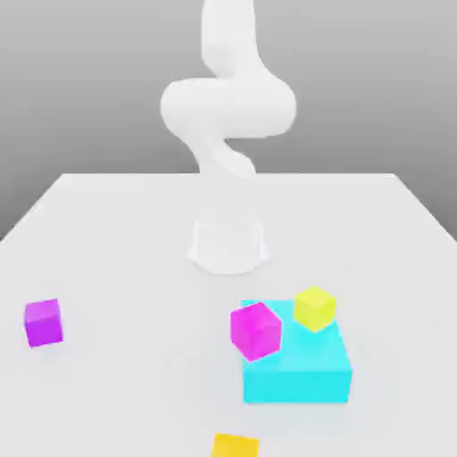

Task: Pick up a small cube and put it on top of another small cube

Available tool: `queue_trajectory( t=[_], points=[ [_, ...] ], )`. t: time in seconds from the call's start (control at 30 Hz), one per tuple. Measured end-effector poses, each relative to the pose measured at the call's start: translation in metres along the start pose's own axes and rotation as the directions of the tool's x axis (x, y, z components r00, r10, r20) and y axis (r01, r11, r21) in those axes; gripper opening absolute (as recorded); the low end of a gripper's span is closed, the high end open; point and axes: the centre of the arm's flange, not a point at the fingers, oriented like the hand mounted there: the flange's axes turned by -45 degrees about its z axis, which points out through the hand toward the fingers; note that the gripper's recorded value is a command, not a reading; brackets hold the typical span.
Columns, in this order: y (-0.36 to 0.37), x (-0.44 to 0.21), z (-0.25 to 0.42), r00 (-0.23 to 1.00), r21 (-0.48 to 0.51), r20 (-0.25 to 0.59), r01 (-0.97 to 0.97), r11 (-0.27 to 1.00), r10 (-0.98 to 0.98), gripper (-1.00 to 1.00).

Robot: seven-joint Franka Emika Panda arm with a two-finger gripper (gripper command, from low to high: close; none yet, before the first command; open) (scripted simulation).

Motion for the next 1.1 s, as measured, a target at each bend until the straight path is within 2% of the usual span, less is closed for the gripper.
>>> queue_trajectory(
  t=[0.2,0.4,0.53,0.7,0.9,0.93,1.1],
  points=[
    [0.102,-0.043,0.129,0.947,-0.158,0.163,-0.252,0.955,0.277,0.00],
    [0.204,-0.136,0.218,0.793,-0.331,0.257,-0.464,0.822,0.552,0.00],
    [0.261,-0.220,0.255,0.641,-0.445,0.281,-0.572,0.689,0.714,0.00],
    [0.315,-0.343,0.275,0.393,-0.584,0.258,-0.664,0.466,0.883,0.00],
    [0.319,-0.398,0.320,0.353,-0.606,0.259,-0.666,0.436,0.899,0.00],
    [0.318,-0.405,0.327,0.352,-0.606,0.259,-0.666,0.435,0.899,-1.00],
    [0.318,-0.405,0.327,0.352,-0.606,0.259,-0.666,0.435,0.899,-1.00]
  ],
)
